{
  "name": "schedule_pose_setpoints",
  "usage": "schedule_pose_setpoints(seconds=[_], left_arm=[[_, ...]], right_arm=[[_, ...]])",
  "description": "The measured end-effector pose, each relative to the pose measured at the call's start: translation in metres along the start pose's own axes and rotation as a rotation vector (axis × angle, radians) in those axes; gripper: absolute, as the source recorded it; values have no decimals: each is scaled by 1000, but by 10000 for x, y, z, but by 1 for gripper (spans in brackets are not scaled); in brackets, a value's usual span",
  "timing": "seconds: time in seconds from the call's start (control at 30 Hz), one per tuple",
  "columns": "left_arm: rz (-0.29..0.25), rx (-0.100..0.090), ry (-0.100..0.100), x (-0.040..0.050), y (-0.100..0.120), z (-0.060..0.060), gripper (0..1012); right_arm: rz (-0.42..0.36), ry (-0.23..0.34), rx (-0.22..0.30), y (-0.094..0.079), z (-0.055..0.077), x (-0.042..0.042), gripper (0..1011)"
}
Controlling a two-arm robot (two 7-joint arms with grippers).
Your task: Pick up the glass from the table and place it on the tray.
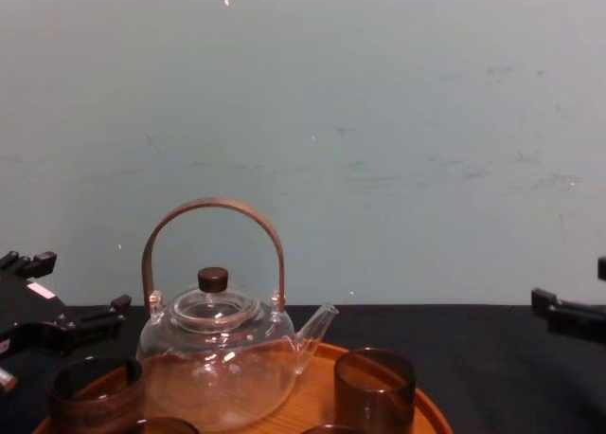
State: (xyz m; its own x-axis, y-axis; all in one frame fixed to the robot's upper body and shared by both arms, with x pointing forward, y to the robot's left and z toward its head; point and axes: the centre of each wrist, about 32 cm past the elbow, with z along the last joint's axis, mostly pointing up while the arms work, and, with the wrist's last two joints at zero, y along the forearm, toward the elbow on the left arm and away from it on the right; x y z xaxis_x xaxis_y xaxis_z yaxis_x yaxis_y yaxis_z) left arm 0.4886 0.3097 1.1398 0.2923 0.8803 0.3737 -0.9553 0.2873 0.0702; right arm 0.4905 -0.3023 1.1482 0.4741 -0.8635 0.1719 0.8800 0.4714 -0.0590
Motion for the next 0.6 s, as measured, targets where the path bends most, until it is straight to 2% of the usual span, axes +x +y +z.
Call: schedule_pose_setpoints(seconds=[0.13,0.37,0.6], left_arm=[[0,0,0,0,0,0,1001],[0,0,0,0,0,0,1001],[0,0,0,0,0,0,1001]], right_arm=[[-18,1,-16,5,-106,-33,1003],[-28,10,-42,26,-216,-58,1002],[-27,18,-49,54,-244,-63,1003]])
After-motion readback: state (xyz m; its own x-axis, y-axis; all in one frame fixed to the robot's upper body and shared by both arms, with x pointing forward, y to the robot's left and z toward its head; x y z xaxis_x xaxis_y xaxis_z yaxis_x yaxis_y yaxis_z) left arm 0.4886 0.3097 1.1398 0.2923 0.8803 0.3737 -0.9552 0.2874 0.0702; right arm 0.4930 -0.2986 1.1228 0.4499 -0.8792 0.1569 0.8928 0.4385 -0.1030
